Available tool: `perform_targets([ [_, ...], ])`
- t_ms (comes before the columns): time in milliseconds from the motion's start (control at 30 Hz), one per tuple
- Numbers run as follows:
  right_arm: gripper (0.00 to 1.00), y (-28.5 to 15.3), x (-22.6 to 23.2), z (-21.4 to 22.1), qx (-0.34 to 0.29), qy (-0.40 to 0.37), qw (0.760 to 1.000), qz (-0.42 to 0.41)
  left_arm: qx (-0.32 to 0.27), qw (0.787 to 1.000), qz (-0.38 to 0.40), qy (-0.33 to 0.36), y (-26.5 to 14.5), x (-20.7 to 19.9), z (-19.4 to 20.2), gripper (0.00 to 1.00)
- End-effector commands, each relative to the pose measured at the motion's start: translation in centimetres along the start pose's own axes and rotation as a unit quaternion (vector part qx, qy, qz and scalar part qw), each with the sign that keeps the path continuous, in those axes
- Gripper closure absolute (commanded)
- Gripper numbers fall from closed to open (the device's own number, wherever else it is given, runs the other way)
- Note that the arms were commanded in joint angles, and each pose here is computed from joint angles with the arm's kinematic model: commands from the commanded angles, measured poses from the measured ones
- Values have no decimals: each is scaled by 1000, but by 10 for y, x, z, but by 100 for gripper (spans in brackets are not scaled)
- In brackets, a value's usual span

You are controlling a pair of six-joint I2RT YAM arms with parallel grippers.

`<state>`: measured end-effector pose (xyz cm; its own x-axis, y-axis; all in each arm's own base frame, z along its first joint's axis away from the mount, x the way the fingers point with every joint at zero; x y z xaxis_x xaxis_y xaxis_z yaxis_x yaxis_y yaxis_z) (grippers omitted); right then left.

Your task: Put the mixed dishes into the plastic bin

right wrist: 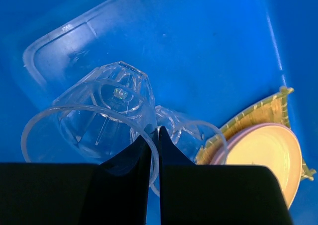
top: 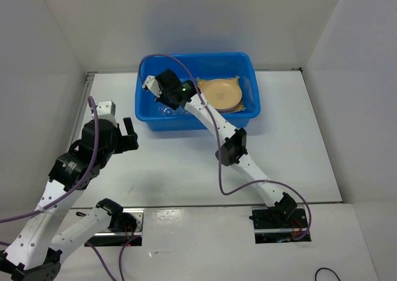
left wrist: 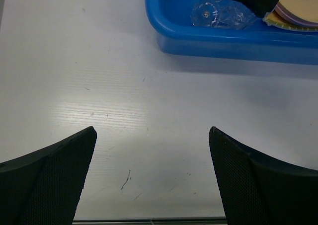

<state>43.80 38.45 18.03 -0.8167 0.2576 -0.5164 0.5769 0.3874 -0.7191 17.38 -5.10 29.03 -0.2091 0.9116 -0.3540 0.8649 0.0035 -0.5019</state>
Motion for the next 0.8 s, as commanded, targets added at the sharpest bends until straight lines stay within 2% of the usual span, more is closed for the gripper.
perform_targets([
  [0,91,6,1,-19,-22,-21,999,39,-12,1000,3,-13,1,-3,-3,0],
  [200,76,14,-1,-16,-13,-35,998,56,-12,1000,3,-13,1,-3,-3,0],
  [300,61,10,-6,-22,-16,-33,996,81,-8,1000,1,-12,3,-4,-2,0],
  [333,47,0,-10,-29,-11,-32,993,109,-8,1000,0,-12,3,-4,-2,0],
  [367,38,-11,-13,-37,-19,-31,992,123,-8,1000,0,-12,3,-4,-2,0],
  [433,21,-56,-38,-59,-51,-14,983,178,-8,1000,0,-12,3,-4,-2,0],
  [467,9,-96,-53,-75,-85,3,974,208,-8,1000,0,-12,3,-4,-2,0],
  [500,5,-97,-55,-74,-78,6,973,216,-8,1000,0,-12,3,-4,-2,0],
  [533,1,-139,-68,-84,-102,37,962,249,-8,1000,0,-12,3,-4,-2,0],
  [600,1,-188,-80,-87,-118,76,949,282,-12,1000,3,-13,1,-3,-3,0],
  [667,1,-211,-76,-83,-93,84,946,300,-12,1000,4,-14,1,-2,-1,0],
  [767,1,-232,-65,-56,-32,80,958,274,-23,999,12,-19,-3,-2,-4,0],
])
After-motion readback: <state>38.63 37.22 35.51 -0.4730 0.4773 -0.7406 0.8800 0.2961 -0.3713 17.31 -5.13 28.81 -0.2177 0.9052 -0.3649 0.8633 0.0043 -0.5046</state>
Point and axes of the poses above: each gripper's point midway between its finger pads, its own y axis out along the fingers, its own x axis along the line the jaws close on, z = x × y, the point moved 6 cm from there along -y, back along the fingers, and after that the axes turned 14 degrees about -y, right-handed, at the moved point
